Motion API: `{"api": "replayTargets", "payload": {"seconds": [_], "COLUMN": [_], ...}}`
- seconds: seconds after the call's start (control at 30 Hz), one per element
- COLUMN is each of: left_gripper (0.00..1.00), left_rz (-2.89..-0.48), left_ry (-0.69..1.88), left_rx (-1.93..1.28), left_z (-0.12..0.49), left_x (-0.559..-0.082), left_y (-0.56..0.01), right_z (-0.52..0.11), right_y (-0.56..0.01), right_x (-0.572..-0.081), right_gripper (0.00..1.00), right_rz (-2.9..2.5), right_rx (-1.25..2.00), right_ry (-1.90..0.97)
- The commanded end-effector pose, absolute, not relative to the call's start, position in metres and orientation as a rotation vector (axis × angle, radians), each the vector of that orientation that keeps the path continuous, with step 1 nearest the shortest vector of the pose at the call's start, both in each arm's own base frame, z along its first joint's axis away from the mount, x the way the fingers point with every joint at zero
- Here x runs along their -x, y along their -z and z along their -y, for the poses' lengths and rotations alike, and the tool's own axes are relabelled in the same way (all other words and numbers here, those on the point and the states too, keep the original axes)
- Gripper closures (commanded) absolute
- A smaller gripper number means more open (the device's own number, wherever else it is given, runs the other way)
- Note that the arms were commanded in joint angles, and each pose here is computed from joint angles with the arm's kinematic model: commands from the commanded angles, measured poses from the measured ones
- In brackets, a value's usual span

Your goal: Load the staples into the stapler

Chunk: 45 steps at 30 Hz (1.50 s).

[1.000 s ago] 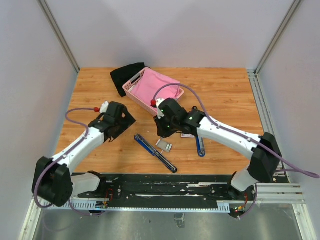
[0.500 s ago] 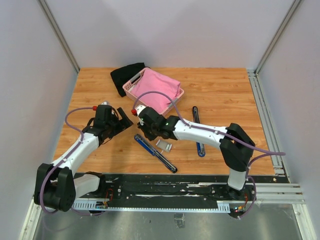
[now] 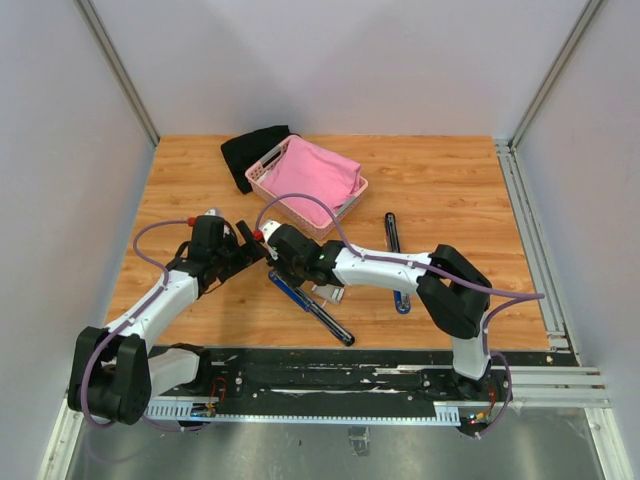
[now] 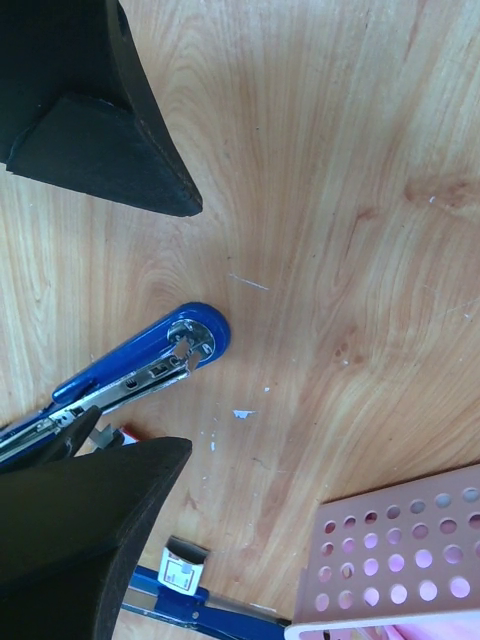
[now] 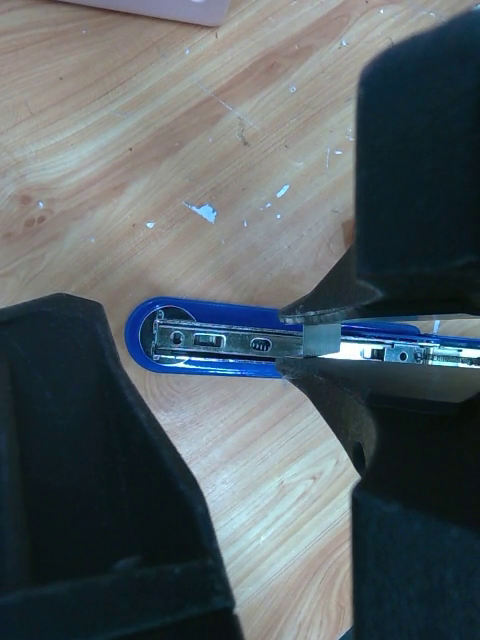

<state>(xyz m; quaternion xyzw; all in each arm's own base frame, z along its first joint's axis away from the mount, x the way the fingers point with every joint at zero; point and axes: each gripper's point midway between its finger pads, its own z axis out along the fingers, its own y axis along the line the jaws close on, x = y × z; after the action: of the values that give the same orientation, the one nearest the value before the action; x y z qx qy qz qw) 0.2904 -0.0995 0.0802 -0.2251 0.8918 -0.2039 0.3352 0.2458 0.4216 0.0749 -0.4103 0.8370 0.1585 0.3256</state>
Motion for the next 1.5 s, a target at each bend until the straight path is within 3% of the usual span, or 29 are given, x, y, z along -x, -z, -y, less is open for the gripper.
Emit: {"api": "replayTargets", "payload": {"seconds": [0.0,1.47], "left_gripper": [0.04,0.03], "left_rz": [-2.284,-2.313], "left_ry": [0.567,0.58], "left_rx": [0.577,0.584], "left_z": [0.101,0.104], "left_x": [-0.295,-0.291], "left_y": [-0.089,-0.079], "right_z": [-0.437,-0.432], "right_y": [-0.08,-0.057], "right_x": [-0.244,-0.247], "right_gripper": [0.92,0.92], "right_rz": [-2.148,-2.211], "right_rx": [1.099,1.108], "right_ry": [-0.441,-0.397]}}
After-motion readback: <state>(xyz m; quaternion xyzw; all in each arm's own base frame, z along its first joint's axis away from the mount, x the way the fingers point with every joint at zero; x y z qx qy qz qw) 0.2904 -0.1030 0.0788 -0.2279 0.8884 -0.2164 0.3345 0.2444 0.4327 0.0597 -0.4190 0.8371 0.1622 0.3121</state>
